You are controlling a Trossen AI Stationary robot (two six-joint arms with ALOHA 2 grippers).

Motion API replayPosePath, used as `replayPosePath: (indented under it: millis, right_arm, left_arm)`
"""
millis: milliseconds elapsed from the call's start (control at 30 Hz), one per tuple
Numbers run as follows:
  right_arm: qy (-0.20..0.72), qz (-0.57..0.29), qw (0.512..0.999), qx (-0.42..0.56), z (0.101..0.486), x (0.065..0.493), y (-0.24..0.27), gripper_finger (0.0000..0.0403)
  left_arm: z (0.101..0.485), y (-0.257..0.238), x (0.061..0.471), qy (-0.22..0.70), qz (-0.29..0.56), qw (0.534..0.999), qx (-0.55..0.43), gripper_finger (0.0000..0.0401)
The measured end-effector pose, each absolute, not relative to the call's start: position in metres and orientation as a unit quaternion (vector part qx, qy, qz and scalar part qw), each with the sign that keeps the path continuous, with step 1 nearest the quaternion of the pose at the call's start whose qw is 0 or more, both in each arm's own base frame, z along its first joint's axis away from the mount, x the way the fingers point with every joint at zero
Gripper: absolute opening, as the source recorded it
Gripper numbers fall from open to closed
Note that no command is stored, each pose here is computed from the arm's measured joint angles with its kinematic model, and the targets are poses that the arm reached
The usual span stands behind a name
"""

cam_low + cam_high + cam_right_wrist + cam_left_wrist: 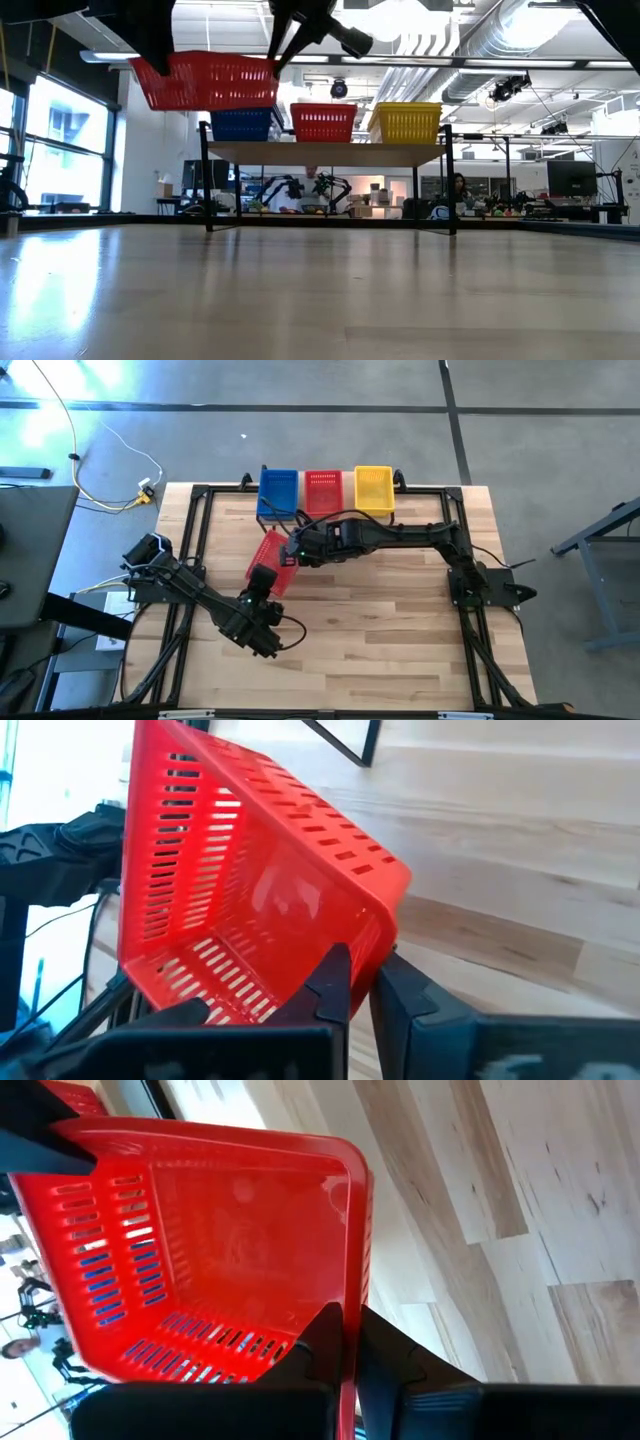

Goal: Stack baskets on shelf by color
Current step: Stack the red basket into the other red baskets on the shelf

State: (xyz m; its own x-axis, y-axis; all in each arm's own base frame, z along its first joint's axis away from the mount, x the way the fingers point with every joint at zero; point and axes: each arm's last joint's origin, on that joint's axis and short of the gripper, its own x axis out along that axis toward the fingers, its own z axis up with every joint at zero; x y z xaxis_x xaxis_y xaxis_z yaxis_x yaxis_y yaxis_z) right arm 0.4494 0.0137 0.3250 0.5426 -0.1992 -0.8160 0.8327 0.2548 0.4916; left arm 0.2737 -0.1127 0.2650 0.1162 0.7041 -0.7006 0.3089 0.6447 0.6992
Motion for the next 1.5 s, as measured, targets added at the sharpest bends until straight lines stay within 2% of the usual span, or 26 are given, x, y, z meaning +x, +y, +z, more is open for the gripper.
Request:
replayPosePath:
  millis: [400,767,900,1167,1500]
  right_arm:
    - [0.321,-0.355,0.726,0.495,0.324,0.450,0.014,0.0001]
    - [0.327,-0.355,0.734,0.478,0.323,0.450,0.014,0.0001]
    - [0.349,-0.366,0.729,0.461,0.320,0.445,0.014,0.0001]
    - [0.389,-0.409,0.709,0.422,0.314,0.433,0.012,0.0001]
    - [0.448,-0.352,0.715,0.406,0.323,0.425,0.015,0.0001]
  left_arm:
    - [0.264,-0.114,0.273,0.660,0.134,0.633,0.380,0.0014]
    - [0.263,-0.116,0.271,0.686,0.115,0.639,0.328,0.0121]
    - [0.262,-0.117,0.269,0.700,0.107,0.643,0.293,0.0144]
    - [0.276,-0.133,0.269,0.671,0.092,0.675,0.292,0.0142]
    - [0.320,-0.135,0.270,0.619,0.083,0.729,0.282,0.0134]
